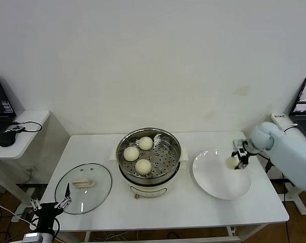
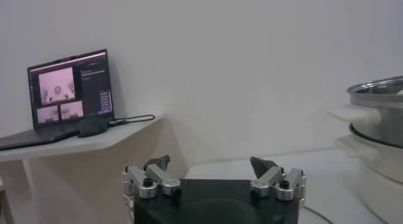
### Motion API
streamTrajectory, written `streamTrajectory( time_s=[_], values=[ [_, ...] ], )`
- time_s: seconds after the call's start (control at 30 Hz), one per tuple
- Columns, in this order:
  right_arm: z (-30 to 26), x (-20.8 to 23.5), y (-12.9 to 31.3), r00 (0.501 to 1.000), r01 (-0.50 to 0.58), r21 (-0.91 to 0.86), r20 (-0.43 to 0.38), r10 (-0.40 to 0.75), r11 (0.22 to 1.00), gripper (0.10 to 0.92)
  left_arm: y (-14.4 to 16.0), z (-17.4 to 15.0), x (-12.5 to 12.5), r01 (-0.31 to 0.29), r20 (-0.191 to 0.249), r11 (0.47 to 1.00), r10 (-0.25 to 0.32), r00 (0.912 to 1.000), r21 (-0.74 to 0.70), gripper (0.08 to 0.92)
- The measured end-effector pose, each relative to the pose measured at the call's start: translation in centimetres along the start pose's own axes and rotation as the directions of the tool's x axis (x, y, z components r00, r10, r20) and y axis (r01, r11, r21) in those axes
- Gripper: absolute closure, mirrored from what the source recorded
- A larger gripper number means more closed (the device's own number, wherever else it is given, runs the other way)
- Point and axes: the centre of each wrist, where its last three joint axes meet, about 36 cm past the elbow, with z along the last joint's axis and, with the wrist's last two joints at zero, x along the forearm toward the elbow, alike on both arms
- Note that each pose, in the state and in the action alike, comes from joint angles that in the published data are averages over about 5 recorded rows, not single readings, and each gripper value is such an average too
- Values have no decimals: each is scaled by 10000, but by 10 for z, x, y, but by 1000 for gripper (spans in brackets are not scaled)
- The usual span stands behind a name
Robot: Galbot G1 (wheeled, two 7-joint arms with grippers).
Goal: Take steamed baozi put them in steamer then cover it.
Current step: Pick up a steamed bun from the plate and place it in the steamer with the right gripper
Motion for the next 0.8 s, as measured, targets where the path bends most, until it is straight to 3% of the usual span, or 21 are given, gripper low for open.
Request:
streamTrajectory(
  time_s=[0.4, 0.6, 0.8],
  values=[
    [-105, 109, -47, 9739, -1171, 343, 1995, 1080, 9925, 401, -2, -4, -2, -146, 88, 9999, 146, 9999, -29, 177],
    [-172, 122, -55, 9573, -1073, 365, 2736, 933, 9936, 396, 0, -6, -4, -160, 146, 9998, 162, 9998, -88, 177],
    [-235, 106, -53, 9547, -686, 483, 2932, 515, 9965, 396, 1, -6, -3, -160, 130, 9998, 161, 9998, -81, 177]
  ],
)
